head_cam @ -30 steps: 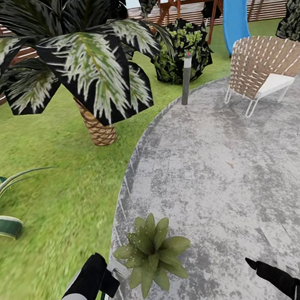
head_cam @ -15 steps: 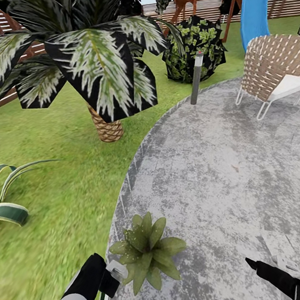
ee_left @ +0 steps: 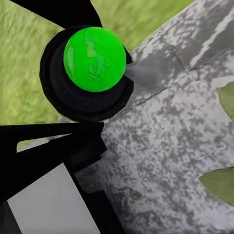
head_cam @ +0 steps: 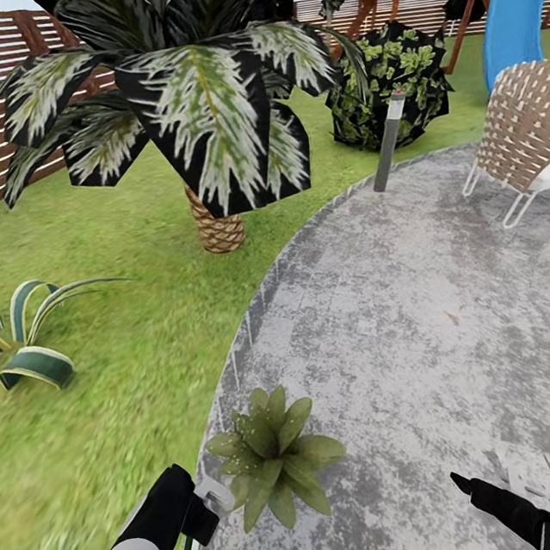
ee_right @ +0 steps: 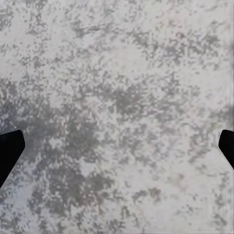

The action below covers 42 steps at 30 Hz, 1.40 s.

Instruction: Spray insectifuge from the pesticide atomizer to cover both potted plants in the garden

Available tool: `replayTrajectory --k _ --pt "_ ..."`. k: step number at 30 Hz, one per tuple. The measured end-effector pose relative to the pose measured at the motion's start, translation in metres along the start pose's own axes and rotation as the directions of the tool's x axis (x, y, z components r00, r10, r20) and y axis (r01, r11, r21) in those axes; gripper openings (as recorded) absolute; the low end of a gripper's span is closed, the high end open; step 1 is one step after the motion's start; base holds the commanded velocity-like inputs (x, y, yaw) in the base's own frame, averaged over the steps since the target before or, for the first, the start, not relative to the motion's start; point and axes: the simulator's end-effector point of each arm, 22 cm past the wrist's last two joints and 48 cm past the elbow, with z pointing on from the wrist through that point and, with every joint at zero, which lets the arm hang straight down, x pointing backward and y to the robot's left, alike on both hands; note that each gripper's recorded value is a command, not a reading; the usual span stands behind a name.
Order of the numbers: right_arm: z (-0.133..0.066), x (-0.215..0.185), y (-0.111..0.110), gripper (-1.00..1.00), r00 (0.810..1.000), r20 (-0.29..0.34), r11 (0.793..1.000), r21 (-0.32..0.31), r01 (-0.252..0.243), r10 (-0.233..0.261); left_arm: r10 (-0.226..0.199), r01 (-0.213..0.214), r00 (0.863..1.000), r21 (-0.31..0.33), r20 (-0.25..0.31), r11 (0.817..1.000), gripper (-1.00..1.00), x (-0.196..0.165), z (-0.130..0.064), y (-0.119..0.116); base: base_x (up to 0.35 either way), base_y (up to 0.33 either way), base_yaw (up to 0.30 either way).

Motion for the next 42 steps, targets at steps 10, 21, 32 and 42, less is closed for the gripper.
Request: replayTrajectory --k 10,21,32,42 --pt "-0.0002 -0.0013 -0.001 1.0 1.0 0.004 1.0 0.002 0.005 -0.005 -0.001 0.001 1.0 0.0 0.0 1.0 -1.0 0.0001 0.0 0.0 0.0 -0.12 0.003" --pt "0.0004 0.0003 0.0009 1.0 1.0 0.0 1.0 -0.004 0.003 -0.003 -0.024 0.024 1.0 0.008 0.001 1.0 -1.0 0.0027 0.0011 0.0014 0.0 -0.03 0.092" --pt "0.0013 0.0022 0.0003 1.0 1.0 -0.005 1.0 -0.002 0.006 -0.006 -0.077 0.077 0.997 0.028 0.005 0.997 -1.0 0.0078 0.004 0.0026 0.067 -0.311 0.186" --pt "0.0013 0.0022 0.0006 1.0 1.0 -0.004 1.0 -0.004 0.006 -0.006 -0.075 0.075 0.997 0.027 0.003 0.997 -1.0 0.0079 0.0041 0.0027 0.048 -0.081 0.063"
